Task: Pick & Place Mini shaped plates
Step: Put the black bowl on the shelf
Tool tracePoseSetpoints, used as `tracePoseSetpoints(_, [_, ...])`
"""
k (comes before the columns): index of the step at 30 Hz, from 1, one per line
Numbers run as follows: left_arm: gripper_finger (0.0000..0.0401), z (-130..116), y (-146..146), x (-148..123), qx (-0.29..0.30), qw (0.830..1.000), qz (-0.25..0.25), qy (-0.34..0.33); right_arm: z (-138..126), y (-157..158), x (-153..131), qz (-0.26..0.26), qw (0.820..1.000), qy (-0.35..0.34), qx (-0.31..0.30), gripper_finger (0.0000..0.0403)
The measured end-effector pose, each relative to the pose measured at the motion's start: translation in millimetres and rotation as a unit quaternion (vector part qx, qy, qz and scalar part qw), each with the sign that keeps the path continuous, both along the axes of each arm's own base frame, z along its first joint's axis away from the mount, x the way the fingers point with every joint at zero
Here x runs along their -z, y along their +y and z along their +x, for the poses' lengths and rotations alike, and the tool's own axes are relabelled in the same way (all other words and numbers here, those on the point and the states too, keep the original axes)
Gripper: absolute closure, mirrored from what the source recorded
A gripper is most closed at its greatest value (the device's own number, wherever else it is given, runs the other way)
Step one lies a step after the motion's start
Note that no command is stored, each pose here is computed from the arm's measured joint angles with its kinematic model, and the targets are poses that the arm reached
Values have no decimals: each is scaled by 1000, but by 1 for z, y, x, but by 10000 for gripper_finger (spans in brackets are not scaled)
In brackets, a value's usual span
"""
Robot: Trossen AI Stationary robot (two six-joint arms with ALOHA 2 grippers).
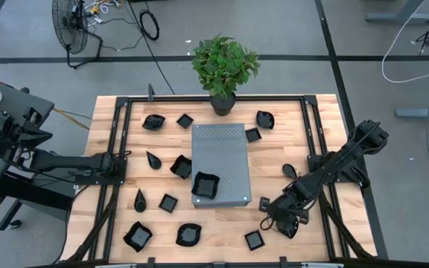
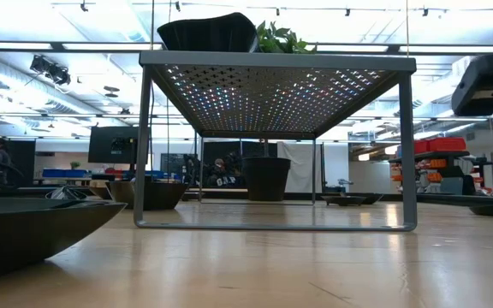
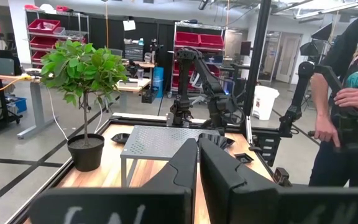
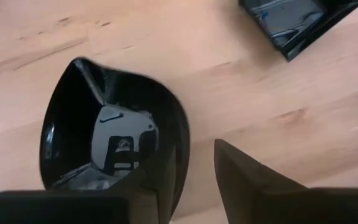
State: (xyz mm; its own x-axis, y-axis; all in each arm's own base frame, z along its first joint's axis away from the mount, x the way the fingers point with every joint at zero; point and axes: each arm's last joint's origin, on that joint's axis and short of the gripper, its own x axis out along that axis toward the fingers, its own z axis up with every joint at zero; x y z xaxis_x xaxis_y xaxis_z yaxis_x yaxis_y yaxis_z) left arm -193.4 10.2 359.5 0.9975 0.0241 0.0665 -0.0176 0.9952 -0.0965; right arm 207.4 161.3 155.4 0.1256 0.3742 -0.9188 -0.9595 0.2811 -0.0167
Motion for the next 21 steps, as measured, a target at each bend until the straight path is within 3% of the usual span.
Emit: tracePoseSetpoints(21, [378,0,0,0,0,1000,0,0,-1,-1,12,-18,1000,18,-10,294])
